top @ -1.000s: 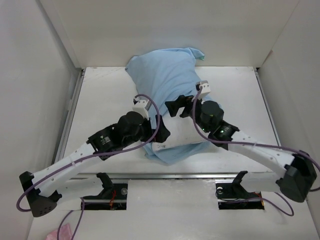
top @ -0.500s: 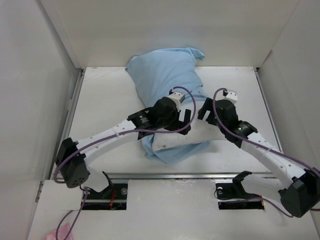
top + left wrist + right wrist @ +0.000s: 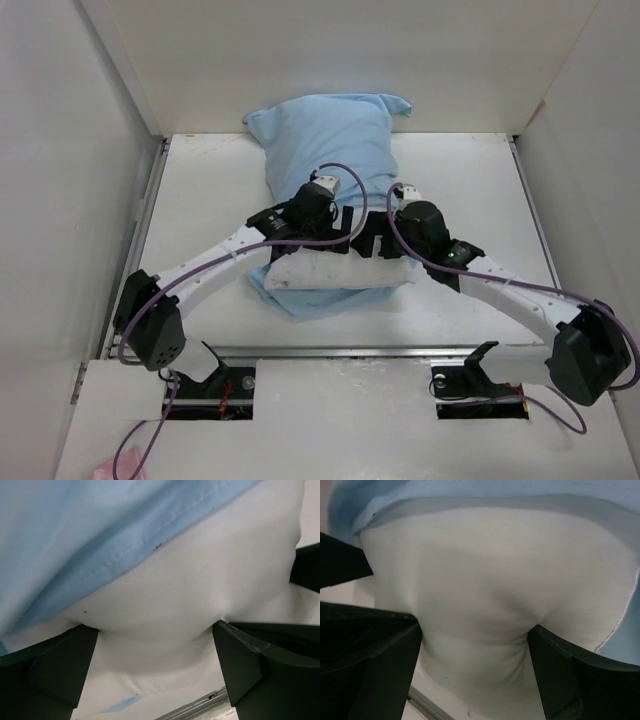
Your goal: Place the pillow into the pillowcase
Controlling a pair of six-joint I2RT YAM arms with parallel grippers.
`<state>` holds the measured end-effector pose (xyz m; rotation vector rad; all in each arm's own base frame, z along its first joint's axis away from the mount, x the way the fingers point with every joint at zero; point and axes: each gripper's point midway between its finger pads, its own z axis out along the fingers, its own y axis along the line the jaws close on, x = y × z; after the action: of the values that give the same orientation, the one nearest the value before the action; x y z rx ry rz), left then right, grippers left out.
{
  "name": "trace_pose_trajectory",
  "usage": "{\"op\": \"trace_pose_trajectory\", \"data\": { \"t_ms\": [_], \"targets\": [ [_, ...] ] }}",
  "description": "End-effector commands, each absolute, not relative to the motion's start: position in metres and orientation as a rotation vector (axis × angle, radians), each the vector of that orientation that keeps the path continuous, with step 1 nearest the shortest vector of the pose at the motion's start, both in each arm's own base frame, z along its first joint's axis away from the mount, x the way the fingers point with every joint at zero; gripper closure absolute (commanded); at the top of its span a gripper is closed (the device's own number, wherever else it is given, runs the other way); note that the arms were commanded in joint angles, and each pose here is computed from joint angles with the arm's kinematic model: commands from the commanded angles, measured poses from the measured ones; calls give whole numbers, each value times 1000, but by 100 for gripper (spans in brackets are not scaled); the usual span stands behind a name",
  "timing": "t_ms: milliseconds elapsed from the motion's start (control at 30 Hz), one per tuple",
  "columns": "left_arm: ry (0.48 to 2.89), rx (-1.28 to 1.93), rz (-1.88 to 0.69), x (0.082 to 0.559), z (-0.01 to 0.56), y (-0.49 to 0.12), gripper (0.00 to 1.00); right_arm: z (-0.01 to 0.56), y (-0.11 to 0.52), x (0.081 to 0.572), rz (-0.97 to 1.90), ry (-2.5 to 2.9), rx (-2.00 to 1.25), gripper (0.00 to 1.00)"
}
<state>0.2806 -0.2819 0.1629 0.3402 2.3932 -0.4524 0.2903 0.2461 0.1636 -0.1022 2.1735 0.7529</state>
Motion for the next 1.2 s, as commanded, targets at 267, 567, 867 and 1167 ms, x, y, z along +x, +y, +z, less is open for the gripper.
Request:
{"op": "trace_pose_trajectory", "data": {
  "t_ms": [267,567,867,1167],
  "targets": [
    [2150,535,-513,254,226,-306,0,250,170,302,625,2079,153,5],
    [2305,549,-351,259,186,-367,0,228,85,301,349,2080,445,2],
    [2492,357,-116,290,89,-380,59,205,82,290,347,2125,445,2],
    [2298,64,-21,320,148,-317,100,164,106,300,441,2155,307,1]
  ]
}}
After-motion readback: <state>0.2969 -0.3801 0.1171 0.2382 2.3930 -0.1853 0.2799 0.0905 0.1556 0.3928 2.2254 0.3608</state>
